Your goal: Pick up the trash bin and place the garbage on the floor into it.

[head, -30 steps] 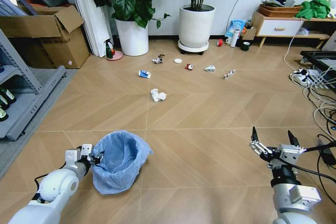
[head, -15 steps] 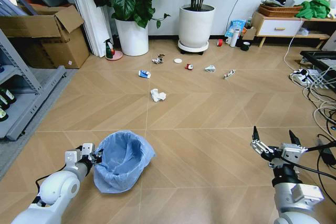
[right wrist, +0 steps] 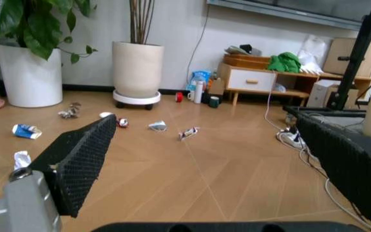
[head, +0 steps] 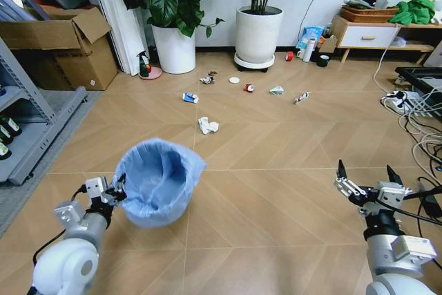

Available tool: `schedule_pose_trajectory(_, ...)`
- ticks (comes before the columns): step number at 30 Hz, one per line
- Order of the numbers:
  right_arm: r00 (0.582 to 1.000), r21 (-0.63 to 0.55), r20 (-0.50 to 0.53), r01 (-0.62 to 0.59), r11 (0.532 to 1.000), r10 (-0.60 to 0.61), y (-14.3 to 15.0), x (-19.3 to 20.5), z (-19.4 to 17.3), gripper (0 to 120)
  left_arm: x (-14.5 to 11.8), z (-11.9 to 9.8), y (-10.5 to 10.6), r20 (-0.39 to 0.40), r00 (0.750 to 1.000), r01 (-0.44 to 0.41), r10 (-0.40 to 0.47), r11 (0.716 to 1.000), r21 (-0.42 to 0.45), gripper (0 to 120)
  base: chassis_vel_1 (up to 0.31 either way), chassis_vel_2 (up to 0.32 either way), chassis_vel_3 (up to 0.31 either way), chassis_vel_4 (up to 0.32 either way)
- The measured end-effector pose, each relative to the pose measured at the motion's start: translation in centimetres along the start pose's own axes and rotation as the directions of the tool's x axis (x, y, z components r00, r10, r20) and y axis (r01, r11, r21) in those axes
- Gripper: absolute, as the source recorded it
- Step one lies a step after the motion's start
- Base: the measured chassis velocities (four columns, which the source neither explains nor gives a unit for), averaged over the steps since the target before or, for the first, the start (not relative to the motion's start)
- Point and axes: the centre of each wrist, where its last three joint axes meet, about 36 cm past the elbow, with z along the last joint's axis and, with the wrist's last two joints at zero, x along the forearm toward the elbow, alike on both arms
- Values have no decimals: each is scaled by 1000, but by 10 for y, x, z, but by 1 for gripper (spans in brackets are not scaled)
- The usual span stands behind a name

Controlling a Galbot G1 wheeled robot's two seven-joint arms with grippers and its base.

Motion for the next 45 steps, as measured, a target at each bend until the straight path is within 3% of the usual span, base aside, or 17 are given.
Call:
schedule_pose_trajectory(3,1000,10,2,8,1000,-8,-2,0,-4,100,17,-8,-10,62,998,20,-17,999,-39,2,0,0,0,0)
schedule_pose_trajectory(8,1000,15,15,11,1000,-11,-5,-1,-14,100,31,-11,-21,64,997,49,-48,999,-11,2,0,0,0,0)
schedule_pose_trajectory(30,1000,22,7,22,1000,-22,-3,-3,-8,100,33,0,-24,53,999,-5,9,998,-68,2,-5,5,5,-4)
schedule_pose_trajectory(45,1000,30,16,25,999,-26,-1,-2,-7,100,35,0,-27,61,998,-21,26,996,-86,2,-106,125,108,-124)
